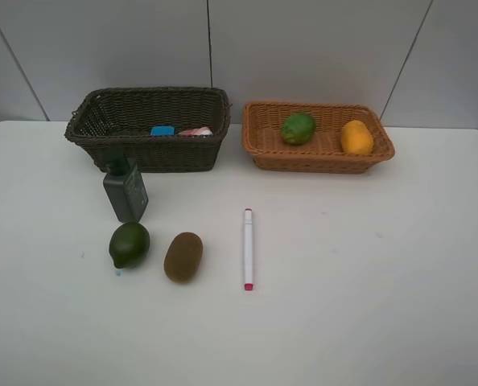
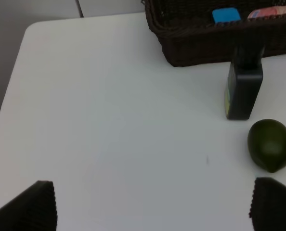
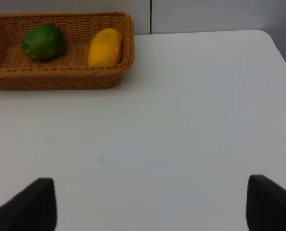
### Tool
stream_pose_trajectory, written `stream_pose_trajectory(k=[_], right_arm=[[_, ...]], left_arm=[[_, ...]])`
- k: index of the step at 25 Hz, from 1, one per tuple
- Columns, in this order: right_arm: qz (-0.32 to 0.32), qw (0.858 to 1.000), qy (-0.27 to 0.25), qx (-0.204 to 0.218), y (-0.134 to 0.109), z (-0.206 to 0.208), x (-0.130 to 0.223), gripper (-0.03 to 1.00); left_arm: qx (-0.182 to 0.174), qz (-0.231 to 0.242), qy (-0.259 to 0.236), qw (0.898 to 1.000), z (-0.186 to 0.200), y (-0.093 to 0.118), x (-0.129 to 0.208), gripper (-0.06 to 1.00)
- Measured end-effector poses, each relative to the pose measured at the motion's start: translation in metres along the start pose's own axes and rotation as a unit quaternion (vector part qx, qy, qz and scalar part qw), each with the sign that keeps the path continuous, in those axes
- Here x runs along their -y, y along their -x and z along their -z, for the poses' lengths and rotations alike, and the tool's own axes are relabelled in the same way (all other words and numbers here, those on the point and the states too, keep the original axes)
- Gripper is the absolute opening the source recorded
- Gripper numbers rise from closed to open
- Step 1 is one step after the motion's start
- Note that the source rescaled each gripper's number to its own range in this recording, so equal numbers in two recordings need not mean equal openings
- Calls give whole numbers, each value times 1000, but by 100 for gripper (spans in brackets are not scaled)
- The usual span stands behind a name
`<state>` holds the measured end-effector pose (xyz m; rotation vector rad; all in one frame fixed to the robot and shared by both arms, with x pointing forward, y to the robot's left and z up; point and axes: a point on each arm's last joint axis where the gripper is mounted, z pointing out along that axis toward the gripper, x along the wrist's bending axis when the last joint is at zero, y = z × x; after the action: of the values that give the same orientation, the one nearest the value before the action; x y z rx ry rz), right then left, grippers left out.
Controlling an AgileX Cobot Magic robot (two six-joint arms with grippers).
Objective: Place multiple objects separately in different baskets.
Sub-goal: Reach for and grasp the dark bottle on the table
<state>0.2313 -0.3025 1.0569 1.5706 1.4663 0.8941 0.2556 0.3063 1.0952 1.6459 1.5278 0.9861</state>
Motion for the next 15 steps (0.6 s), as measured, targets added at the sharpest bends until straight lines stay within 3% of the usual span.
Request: stream_pose_trajectory(k=[4,15], right_arm=[[0,1000,0,0,0,0,0,98],[0,1000,0,0,0,0,0,98]], left_arm=[[7,-1,-55,998,-21,0,-29,100],[52,30,-139,989,-108,11,-82,100]])
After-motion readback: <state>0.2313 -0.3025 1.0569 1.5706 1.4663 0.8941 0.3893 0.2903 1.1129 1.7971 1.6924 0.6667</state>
